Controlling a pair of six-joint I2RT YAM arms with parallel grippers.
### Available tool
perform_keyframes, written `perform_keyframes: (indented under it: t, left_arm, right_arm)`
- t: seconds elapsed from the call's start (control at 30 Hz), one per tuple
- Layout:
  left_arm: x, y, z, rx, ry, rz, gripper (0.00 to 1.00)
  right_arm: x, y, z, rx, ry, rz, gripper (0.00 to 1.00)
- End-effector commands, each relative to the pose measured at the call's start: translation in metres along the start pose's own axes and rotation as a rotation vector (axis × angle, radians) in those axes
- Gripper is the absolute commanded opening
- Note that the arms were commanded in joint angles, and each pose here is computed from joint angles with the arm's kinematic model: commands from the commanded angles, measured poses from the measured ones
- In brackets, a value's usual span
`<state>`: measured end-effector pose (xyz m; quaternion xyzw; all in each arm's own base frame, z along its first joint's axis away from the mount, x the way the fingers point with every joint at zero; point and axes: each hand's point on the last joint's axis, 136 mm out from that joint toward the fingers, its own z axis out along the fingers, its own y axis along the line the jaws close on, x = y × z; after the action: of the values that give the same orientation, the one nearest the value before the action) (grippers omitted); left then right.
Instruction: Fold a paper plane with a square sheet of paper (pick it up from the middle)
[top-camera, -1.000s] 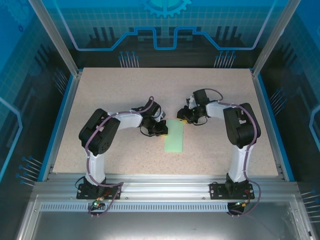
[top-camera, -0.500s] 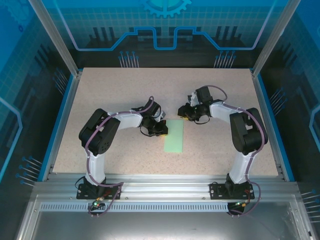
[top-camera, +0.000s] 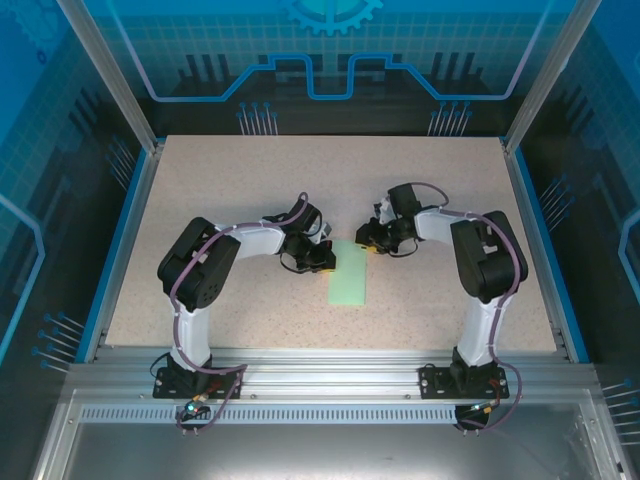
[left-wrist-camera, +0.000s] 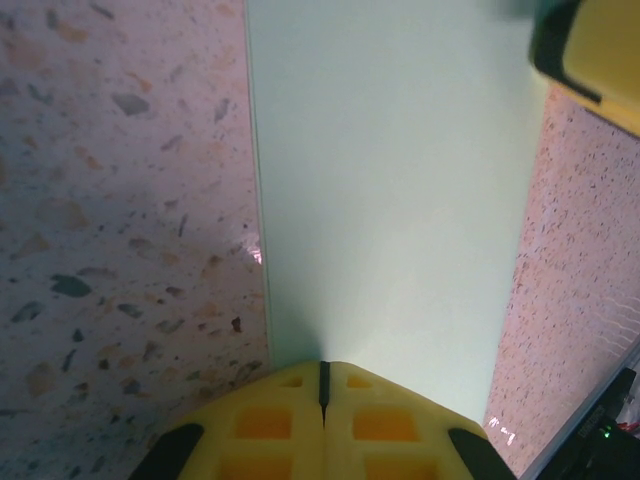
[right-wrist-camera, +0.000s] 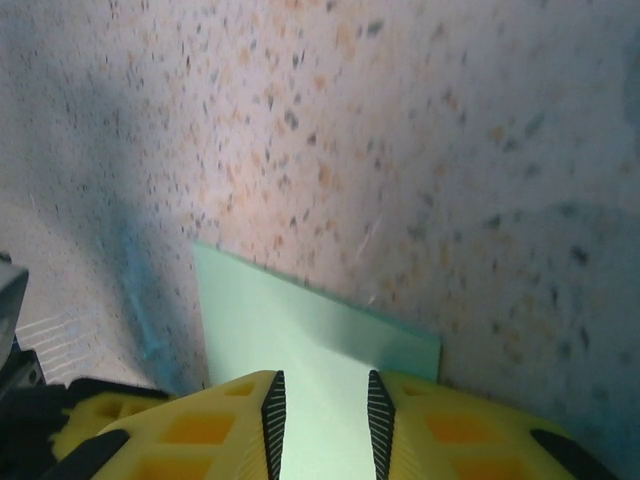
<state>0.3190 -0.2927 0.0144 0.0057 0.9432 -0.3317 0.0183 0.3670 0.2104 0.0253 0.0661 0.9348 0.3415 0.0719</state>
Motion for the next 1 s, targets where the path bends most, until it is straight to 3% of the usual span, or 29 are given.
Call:
perform_keyframes:
  t: [0.0, 0.13, 0.43, 0.7, 0.97]
  left_arm:
    - [0.019, 0.014, 0.004, -0.056, 0.060, -0.025, 0.00]
    - [0.019, 0.013, 0.005, -0.051, 0.062, -0.025, 0.00]
    - [0.020, 0.014, 0.004, -0.052, 0.060, -0.024, 0.00]
    - [0.019, 0.012, 0.003, -0.046, 0.056, -0.027, 0.00]
    - [0.021, 0.012, 0.003, -0.041, 0.061, -0.029, 0.00]
  right_arm:
    - [0.019, 0.023, -0.018, -0.014, 0.009, -0.068, 0.33]
    - [0.038, 0.025, -0.016, -0.047, 0.022, -0.058, 0.33]
    - [0.077, -0.011, 0.007, 0.004, 0.095, 0.007, 0.32]
    - [0.092, 0.007, -0.019, -0.012, 0.086, -0.060, 0.34]
    - [0.130, 0.000, 0.006, 0.023, 0.180, -0.069, 0.34]
